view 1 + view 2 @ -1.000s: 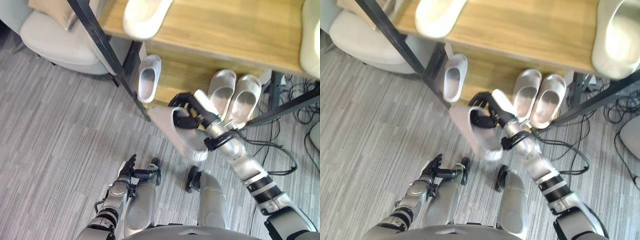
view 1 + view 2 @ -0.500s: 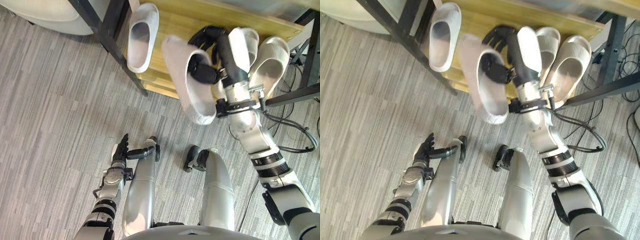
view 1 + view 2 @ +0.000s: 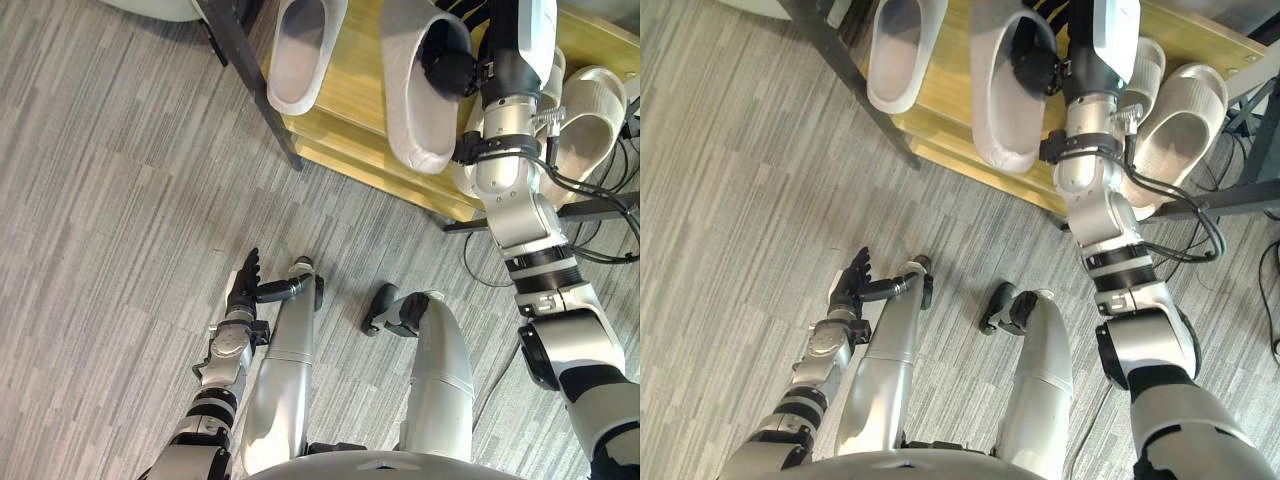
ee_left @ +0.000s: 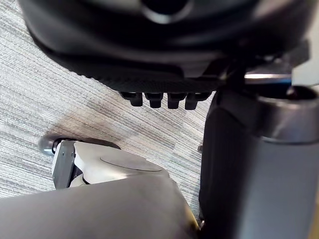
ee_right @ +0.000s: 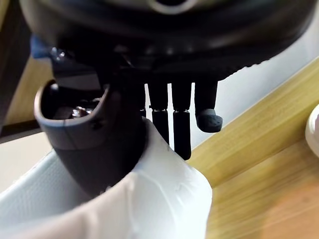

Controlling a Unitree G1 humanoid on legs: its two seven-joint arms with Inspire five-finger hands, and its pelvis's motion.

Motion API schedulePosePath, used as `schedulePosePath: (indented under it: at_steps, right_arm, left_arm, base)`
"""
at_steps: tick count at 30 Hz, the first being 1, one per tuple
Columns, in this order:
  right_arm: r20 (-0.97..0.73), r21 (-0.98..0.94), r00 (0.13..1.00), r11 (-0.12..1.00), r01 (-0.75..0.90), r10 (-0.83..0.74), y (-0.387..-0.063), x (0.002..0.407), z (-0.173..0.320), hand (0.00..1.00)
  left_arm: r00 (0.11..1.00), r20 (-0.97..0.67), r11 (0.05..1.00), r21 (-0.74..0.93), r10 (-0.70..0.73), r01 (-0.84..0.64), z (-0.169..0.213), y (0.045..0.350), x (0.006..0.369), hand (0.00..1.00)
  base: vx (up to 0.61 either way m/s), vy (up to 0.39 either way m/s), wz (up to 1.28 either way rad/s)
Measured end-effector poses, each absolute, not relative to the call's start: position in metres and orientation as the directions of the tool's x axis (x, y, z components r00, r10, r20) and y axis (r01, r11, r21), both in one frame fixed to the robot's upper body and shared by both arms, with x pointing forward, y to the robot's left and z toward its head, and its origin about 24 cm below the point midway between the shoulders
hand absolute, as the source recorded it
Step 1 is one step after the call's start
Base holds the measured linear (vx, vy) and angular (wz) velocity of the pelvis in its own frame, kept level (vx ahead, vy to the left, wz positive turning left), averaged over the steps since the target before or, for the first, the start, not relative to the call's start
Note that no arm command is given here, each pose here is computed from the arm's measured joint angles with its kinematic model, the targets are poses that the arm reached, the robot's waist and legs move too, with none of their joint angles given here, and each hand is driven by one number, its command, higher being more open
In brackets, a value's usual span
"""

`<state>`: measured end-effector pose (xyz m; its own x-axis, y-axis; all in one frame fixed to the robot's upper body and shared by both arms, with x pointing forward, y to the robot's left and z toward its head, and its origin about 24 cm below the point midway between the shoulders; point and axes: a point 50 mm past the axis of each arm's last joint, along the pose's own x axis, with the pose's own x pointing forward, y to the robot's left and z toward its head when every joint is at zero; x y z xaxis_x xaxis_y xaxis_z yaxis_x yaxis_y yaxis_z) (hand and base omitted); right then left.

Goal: Organize the slippers on the shoe rack

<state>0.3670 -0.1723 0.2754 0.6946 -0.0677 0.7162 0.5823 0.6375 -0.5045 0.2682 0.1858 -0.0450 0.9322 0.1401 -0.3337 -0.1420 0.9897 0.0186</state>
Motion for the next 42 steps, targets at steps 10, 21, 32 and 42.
schedulePosePath:
  at_steps: [10, 21, 32, 42]
  right_arm:
    - [0.676, -0.527, 0.726, 0.606, 0.595, -0.125, -0.176, 0.387, 0.284, 1.0]
    - [0.659, -0.437, 0.727, 0.689, 0.579, -0.192, -0.167, 0.392, 0.284, 1.0]
    - [0.649, -0.185, 0.697, 0.826, 0.533, -0.304, -0.152, 0.384, 0.288, 1.0]
    - [0.597, -0.187, 0.735, 0.834, 0.518, -0.323, -0.156, 0.381, 0.257, 1.0]
  left_arm:
    - [0.942, -0.297, 0.987, -0.001, 0.155, -0.163, -0.039, 0.183, 0.273, 1.0]
    - [0.935, -0.3, 0.981, 0.017, 0.189, -0.192, -0.039, 0.184, 0.272, 1.0]
    - [0.926, -0.314, 0.977, 0.026, 0.207, -0.21, -0.042, 0.185, 0.271, 1.0]
    - [0.909, -0.351, 0.973, 0.03, 0.225, -0.23, -0.048, 0.186, 0.268, 1.0]
  base:
    - [0.0, 0.019, 0.09]
    - [0.0, 0.019, 0.06]
    - [0.0, 0.02, 0.01]
    - [0.0, 0.029, 0.0]
